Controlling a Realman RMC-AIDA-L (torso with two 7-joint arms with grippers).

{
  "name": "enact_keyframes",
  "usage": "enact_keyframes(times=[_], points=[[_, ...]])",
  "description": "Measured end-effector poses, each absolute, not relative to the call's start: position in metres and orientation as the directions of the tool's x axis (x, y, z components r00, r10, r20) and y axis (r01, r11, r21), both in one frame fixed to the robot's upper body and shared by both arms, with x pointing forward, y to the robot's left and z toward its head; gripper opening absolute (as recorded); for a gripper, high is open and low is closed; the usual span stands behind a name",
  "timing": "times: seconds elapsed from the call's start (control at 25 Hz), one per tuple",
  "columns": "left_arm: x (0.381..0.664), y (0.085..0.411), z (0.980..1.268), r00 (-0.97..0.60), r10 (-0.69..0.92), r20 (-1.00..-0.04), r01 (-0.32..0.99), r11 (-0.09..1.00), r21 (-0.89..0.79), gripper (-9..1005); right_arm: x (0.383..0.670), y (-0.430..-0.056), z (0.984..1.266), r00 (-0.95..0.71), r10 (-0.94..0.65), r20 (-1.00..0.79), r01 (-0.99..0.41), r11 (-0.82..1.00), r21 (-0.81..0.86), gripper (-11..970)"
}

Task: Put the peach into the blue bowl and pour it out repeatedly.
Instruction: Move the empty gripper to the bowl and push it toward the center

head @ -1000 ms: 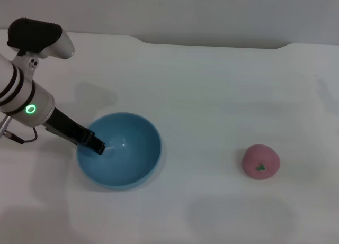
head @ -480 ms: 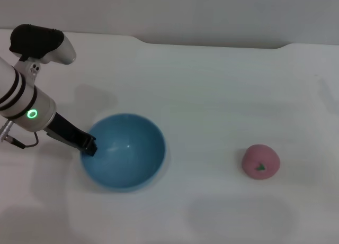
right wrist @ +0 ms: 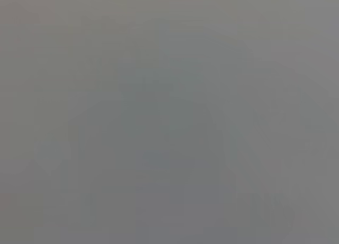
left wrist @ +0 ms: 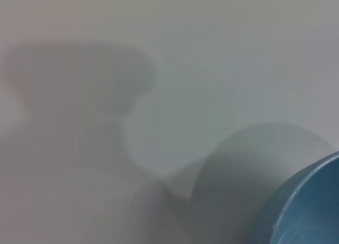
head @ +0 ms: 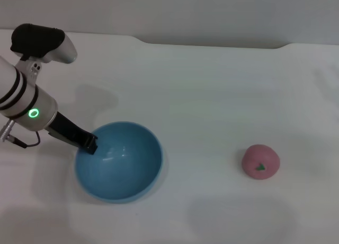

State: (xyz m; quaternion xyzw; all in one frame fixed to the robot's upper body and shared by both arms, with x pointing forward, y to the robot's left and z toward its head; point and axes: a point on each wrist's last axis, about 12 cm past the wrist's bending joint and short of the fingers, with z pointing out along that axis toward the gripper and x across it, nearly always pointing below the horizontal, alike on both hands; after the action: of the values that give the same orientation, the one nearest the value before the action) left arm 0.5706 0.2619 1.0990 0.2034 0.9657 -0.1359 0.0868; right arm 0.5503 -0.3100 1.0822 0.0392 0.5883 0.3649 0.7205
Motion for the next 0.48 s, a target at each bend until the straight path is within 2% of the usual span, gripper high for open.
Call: enact_keyframes(times=[0.12, 0.16, 0.2, 0.32, 0.36, 0.4, 0.48], points=[[0.572, 0.261, 1.1, -0.905, 0.353, -0.236, 0.406, 0.882, -0.238, -1, 0.566, -0.31, 1.09, -0.123, 0.589, -0.799, -0.494, 0.662, 0.564, 688], [0.573, 0.259, 1.101, -0.905, 0.343, -0.251, 0.404, 0.88, -0.252, -1, 0.576, -0.308, 1.094, -0.251, 0.554, -0.794, -0.481, 0.64, 0.599, 688], [0.573, 0.259, 1.101, -0.905, 0.343, -0.251, 0.404, 0.88, -0.252, -2, 0.576, -0.308, 1.094, -0.251, 0.554, -0.794, -0.481, 0.64, 0.599, 688], [0.575, 0.257, 1.102, -0.905, 0.323, -0.277, 0.396, 0.877, -0.272, -2, 0.588, -0.304, 1.097, -0.428, 0.456, -0.78, -0.452, 0.639, 0.622, 687], [0.576, 0.257, 1.103, -0.905, 0.318, -0.284, 0.394, 0.877, -0.276, -2, 0.594, -0.301, 1.099, -0.537, 0.372, -0.757, -0.43, 0.652, 0.625, 687], [0.577, 0.256, 1.103, -0.905, 0.309, -0.293, 0.391, 0.875, -0.284, -2, 0.594, -0.301, 1.099, -0.537, 0.372, -0.757, -0.43, 0.652, 0.625, 687], [0.577, 0.255, 1.103, -0.905, 0.302, -0.299, 0.388, 0.873, -0.295, -2, 0.599, -0.297, 1.1, -0.634, 0.275, -0.723, -0.41, 0.673, 0.616, 687]])
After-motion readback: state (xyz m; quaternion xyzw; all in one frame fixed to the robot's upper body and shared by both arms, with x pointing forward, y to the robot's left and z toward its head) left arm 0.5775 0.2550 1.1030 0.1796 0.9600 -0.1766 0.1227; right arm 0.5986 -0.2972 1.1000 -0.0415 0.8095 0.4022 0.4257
